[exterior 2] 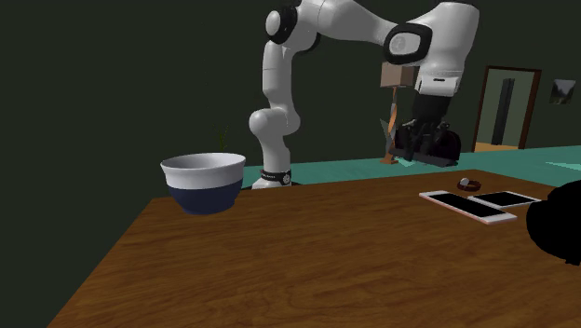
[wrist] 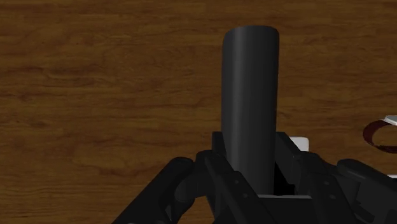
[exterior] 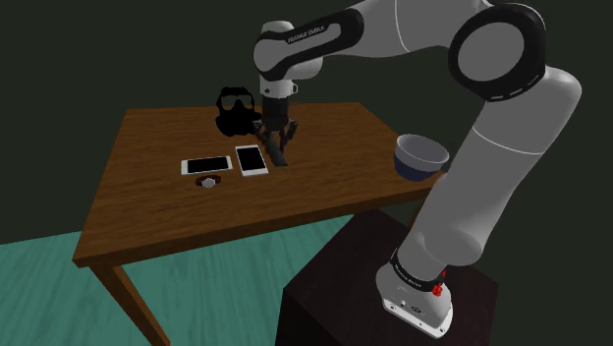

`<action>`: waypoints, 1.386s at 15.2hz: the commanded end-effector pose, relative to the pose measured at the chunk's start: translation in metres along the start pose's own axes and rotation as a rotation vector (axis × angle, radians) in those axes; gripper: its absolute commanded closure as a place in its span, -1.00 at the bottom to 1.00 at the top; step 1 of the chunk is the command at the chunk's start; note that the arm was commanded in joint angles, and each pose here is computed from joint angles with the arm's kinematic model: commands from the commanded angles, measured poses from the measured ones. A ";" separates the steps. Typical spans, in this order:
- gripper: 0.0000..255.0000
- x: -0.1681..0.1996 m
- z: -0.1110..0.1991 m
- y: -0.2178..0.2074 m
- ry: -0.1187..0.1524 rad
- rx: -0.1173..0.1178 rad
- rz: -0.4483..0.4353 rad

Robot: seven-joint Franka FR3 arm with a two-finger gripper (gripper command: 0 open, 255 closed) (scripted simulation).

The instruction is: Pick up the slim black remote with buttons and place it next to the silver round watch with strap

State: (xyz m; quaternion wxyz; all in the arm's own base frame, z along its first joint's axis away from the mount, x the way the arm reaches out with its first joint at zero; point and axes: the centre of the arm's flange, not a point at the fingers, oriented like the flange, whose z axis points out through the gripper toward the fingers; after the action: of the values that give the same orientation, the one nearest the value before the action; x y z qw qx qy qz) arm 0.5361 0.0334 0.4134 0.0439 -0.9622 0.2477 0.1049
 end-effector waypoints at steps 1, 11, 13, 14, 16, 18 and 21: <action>1.00 -0.012 0.004 -0.023 0.000 0.000 0.002; 1.00 -0.067 0.020 -0.142 0.000 0.000 0.002; 1.00 -0.078 0.024 -0.166 0.000 0.000 0.002; 1.00 -0.083 0.025 -0.177 0.000 0.000 0.002; 1.00 -0.081 0.036 -0.177 0.000 0.000 0.002; 1.00 -0.078 0.046 -0.176 0.000 0.000 0.002; 1.00 -0.075 0.061 -0.176 0.000 0.000 0.002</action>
State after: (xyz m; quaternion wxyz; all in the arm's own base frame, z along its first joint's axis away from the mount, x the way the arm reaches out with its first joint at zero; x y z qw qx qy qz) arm 0.5465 0.2299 0.3822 0.0438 -0.9619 0.2484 0.1052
